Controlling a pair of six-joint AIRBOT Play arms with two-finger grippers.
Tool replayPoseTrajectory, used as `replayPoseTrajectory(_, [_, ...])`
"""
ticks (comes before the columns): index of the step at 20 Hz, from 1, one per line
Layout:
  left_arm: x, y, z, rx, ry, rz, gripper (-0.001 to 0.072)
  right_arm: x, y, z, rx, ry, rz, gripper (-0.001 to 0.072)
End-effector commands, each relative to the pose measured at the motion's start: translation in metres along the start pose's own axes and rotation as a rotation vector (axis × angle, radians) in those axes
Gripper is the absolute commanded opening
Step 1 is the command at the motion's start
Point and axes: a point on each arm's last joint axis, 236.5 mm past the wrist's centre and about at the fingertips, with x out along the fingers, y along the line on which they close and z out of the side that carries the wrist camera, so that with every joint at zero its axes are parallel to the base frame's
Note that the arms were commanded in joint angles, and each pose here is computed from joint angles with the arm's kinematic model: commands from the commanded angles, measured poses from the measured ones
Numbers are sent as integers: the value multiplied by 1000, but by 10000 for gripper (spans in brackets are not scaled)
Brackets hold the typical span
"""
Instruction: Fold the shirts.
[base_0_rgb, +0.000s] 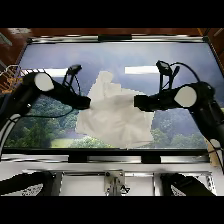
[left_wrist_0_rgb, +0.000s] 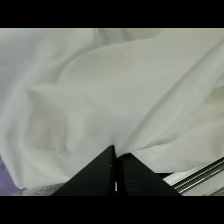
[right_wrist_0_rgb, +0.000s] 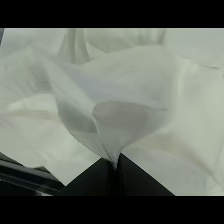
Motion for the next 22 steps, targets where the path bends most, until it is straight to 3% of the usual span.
replayPoseTrajectory(1, [50,4,-25,-139,15,-46,244,40,8,5,67,1,70,76])
replayPoseTrajectory(2, [49,7,-24,-134,11,-38,432,47,9,4,79,13,79,76])
replayPoseTrajectory(3, [44,11,-22,-135,6,-33,529,52,9,3,82,26,80,76])
replayPoseTrajectory(4, [36,18,-21,-137,8,-18,553,56,7,2,82,34,75,77])
replayPoseTrajectory(11, [-30,55,-66,-218,-6,134,553,55,6,2,65,32,72,77])
replayPoseTrajectory(17, [65,2,-122,-342,-62,60,552,55,7,2,67,33,75,77])
replayPoseTrajectory(22, [110,9,-114,-395,-101,89,551,55,6,-4,30,55,69,77])
